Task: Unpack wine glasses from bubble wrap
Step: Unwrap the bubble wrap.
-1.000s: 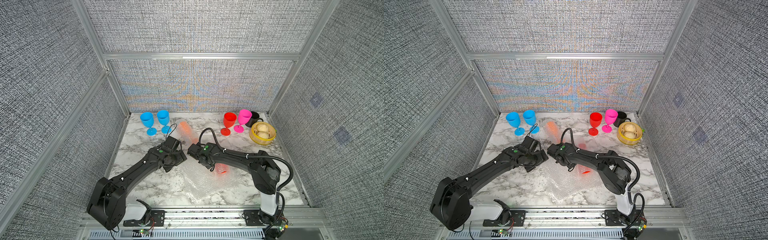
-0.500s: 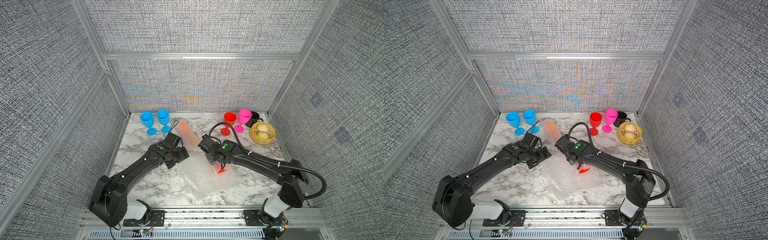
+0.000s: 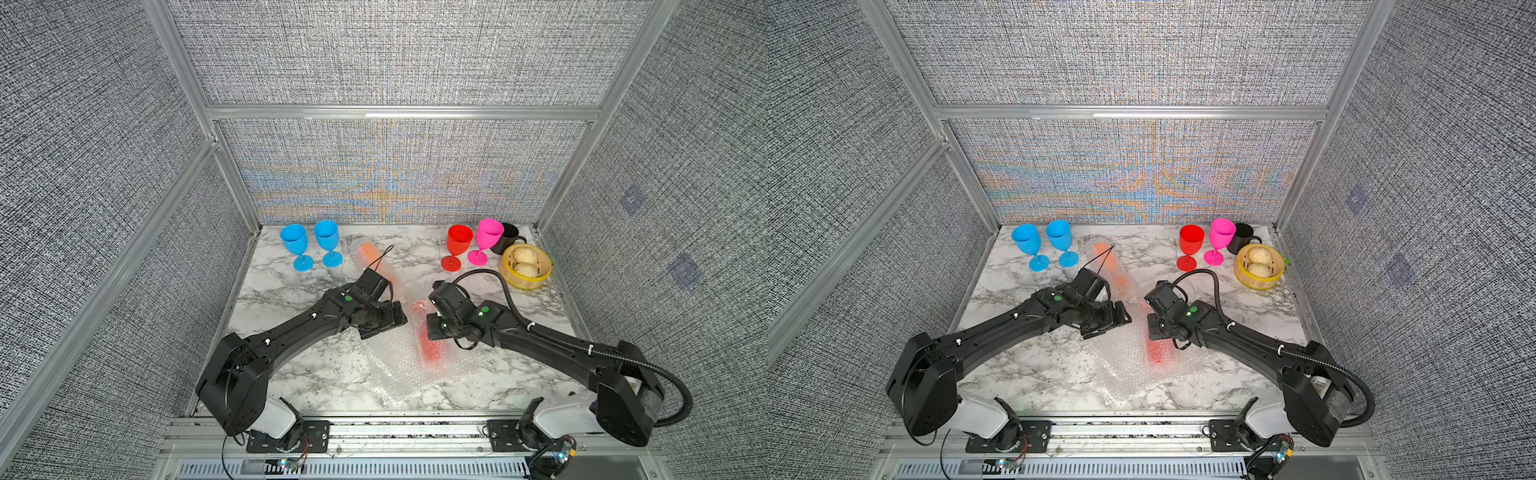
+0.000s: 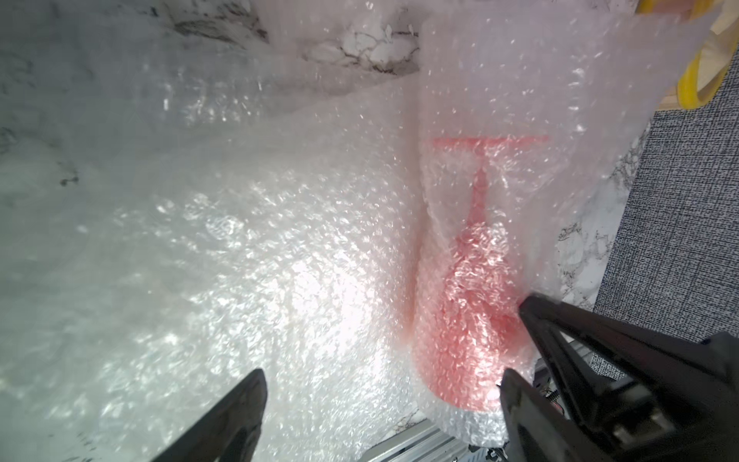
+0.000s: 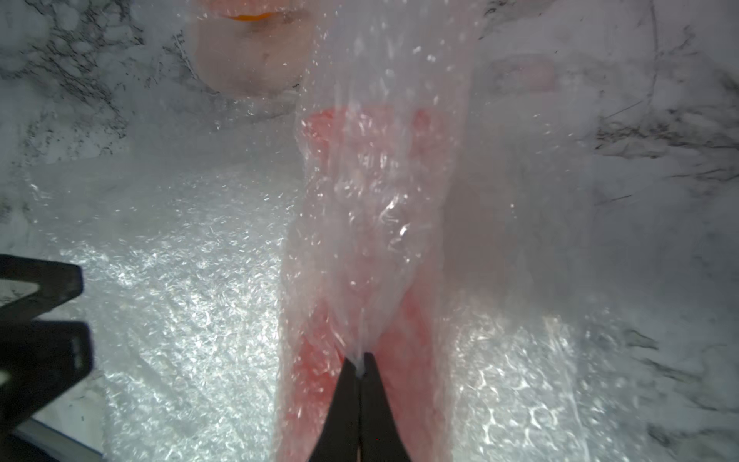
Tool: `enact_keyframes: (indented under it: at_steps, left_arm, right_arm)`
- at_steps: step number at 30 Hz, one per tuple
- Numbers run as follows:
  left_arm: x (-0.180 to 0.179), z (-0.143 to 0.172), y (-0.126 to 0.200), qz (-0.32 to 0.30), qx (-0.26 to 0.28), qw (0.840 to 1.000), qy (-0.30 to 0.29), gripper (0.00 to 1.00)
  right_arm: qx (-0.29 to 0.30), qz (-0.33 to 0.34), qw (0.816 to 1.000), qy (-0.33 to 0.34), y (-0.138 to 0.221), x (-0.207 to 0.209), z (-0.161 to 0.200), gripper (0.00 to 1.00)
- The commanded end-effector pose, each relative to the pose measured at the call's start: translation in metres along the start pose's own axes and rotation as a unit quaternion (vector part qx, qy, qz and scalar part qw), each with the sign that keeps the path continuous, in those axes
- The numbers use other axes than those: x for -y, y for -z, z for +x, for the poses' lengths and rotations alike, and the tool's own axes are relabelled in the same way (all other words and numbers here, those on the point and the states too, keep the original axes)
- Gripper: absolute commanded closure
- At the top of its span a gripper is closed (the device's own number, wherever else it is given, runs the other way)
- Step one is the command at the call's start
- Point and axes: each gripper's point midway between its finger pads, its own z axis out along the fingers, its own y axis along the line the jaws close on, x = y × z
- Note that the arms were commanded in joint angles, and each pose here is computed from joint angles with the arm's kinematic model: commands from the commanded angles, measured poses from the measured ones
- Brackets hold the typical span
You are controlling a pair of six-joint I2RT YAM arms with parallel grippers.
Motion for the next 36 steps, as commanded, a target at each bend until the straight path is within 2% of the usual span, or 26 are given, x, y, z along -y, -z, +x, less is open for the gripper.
enact_keyframes:
  at_steps: [1,11,20,23,32,36]
  left_arm:
    - [0.011,0.001,-0.012,0.018,-0.01,1.0,0.003,0.08]
    - [0.042,0.002,-0.048,0.062,-0.04,0.997,0.002,0.13]
    - [0.036,-0.006,-0.078,0.052,-0.041,0.998,0.01,0.28]
    - [0.041,-0.009,-0.081,0.06,-0.039,0.997,0.008,0.38]
    - [0.041,-0.011,-0.087,0.063,-0.038,0.997,-0.001,0.98]
    - [0.035,-0.012,-0.085,0.058,-0.032,0.998,-0.003,1.0]
  right_arm:
    - [0.027,-0.067,0.995,-0.065,-0.002,-0.018,-0.009,1.0]
    - [0.026,-0.104,0.989,-0.099,-0.007,-0.017,-0.007,1.0]
    - [0.023,-0.121,0.985,-0.117,-0.009,-0.012,-0.004,1.0]
    - [0.02,-0.117,0.986,-0.114,-0.011,-0.01,-0.002,1.0]
    - [0.022,-0.065,0.995,-0.076,-0.002,0.005,-0.007,1.0]
    - [0.023,-0.037,0.997,-0.066,0.003,0.018,-0.007,1.0]
